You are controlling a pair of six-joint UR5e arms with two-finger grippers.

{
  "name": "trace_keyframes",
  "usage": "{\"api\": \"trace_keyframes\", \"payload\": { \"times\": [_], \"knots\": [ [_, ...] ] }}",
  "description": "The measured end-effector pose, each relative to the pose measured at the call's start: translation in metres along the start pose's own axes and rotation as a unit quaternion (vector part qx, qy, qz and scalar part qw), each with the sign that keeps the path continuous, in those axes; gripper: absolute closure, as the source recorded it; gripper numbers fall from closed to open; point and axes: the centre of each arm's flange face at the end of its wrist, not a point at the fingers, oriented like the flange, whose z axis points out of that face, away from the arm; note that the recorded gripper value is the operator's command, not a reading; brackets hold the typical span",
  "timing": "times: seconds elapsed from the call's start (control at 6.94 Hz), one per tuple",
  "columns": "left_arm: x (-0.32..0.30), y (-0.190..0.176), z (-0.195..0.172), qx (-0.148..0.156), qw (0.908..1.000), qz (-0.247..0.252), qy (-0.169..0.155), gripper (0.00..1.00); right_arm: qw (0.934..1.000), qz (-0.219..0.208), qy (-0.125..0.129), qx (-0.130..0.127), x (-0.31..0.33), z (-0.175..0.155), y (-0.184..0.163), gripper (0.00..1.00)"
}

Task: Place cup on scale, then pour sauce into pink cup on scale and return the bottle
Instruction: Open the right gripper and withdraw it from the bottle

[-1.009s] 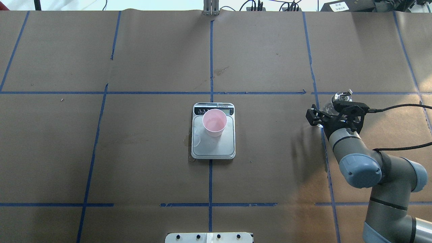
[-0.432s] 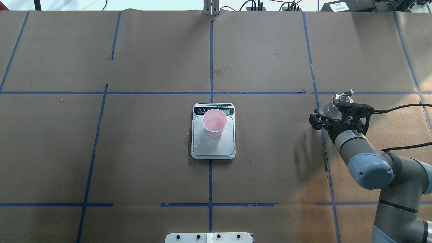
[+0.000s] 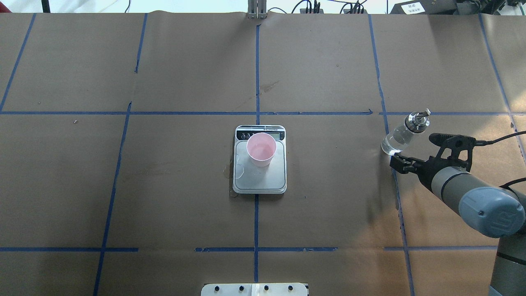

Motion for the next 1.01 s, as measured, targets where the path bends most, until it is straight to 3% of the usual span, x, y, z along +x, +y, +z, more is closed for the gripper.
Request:
{"api": "trace_keyframes", "payload": {
  "times": [0.29,0.43,0.86,1.01],
  "knots": [
    [0.000,0.000,-0.001,0.001,1.0000,0.000,0.000,0.00,0.9942,0.021,0.020,-0.104,-0.003,-0.039,-0.025,0.00],
    [0.000,0.000,-0.001,0.001,1.0000,0.000,0.000,0.00,0.9896,0.034,0.019,-0.139,0.002,-0.053,-0.042,0.00],
    [0.002,-0.002,-0.003,0.003,1.0000,0.002,-0.001,0.00,0.9698,0.050,-0.024,-0.237,0.054,-0.083,-0.110,0.00],
    [0.002,-0.002,-0.003,0.003,1.0000,0.002,0.000,0.00,0.9654,0.040,-0.039,-0.255,0.079,-0.092,-0.135,0.00]
  ]
}}
